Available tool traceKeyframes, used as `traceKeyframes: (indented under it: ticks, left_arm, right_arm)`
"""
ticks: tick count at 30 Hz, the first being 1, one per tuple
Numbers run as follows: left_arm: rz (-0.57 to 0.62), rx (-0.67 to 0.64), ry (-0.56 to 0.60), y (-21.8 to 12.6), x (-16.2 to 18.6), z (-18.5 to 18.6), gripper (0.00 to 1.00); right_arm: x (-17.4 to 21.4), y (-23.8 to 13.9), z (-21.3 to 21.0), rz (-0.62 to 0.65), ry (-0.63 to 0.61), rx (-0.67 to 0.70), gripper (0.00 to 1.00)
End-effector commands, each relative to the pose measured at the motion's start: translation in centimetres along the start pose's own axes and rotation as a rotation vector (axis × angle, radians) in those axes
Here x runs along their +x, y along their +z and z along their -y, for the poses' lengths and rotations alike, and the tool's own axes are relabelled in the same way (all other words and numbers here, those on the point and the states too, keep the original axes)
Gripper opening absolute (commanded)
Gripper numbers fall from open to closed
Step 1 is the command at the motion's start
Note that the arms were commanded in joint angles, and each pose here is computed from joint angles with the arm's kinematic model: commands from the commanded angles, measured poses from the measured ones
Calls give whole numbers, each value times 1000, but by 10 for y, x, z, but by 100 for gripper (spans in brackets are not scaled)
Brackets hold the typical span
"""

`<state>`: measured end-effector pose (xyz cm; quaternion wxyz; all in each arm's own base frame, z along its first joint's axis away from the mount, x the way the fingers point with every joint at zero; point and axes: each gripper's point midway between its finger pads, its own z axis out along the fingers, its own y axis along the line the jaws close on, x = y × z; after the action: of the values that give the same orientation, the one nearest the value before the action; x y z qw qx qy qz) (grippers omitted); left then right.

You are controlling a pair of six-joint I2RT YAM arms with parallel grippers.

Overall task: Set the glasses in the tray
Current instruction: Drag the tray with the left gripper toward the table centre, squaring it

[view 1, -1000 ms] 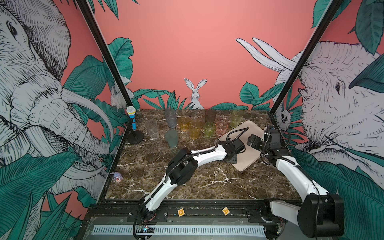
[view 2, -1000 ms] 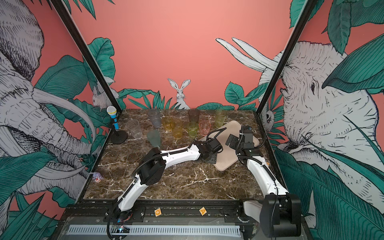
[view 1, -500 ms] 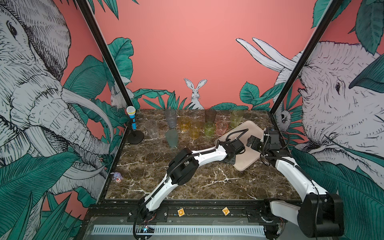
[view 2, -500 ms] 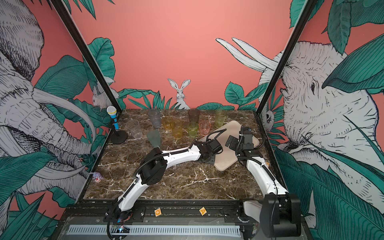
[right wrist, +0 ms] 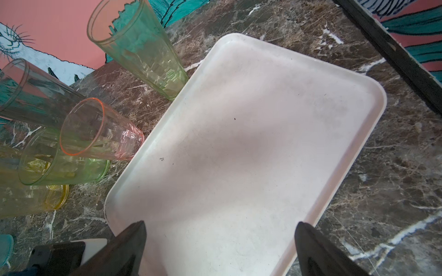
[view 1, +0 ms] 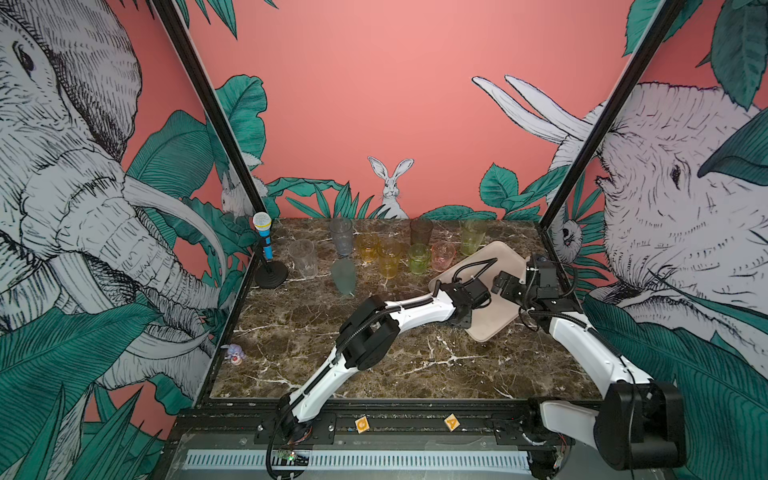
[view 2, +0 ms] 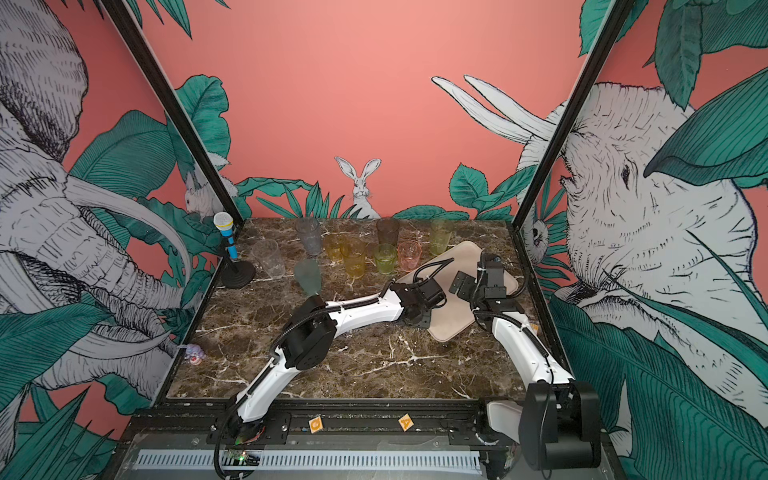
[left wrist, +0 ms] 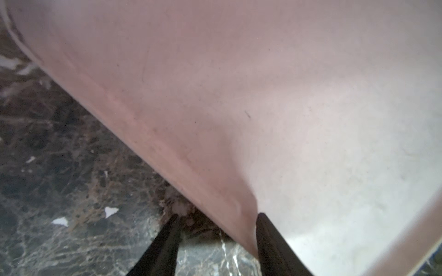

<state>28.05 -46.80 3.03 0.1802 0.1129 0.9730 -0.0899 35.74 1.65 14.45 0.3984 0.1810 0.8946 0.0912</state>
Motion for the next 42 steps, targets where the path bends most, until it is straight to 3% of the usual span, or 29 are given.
traceKeyframes:
  ticks: [1, 13, 16, 42]
  left_arm:
    - [-34, -45, -15, 3, 8, -10, 50]
    - [-51, -86, -43, -4, 17, -38, 35]
    - [-74, -104, -69, -8, 22, -53, 26]
    - [-64, -174, -144, -50, 60, -149, 11]
  right_arm:
    - [-3, 2, -1, 18, 13, -12, 99]
    - [-4, 1, -2, 18, 10, -16, 99]
    - [-3, 2, -4, 16, 8, -24, 99]
    - [-3, 2, -7, 17, 10, -44, 99]
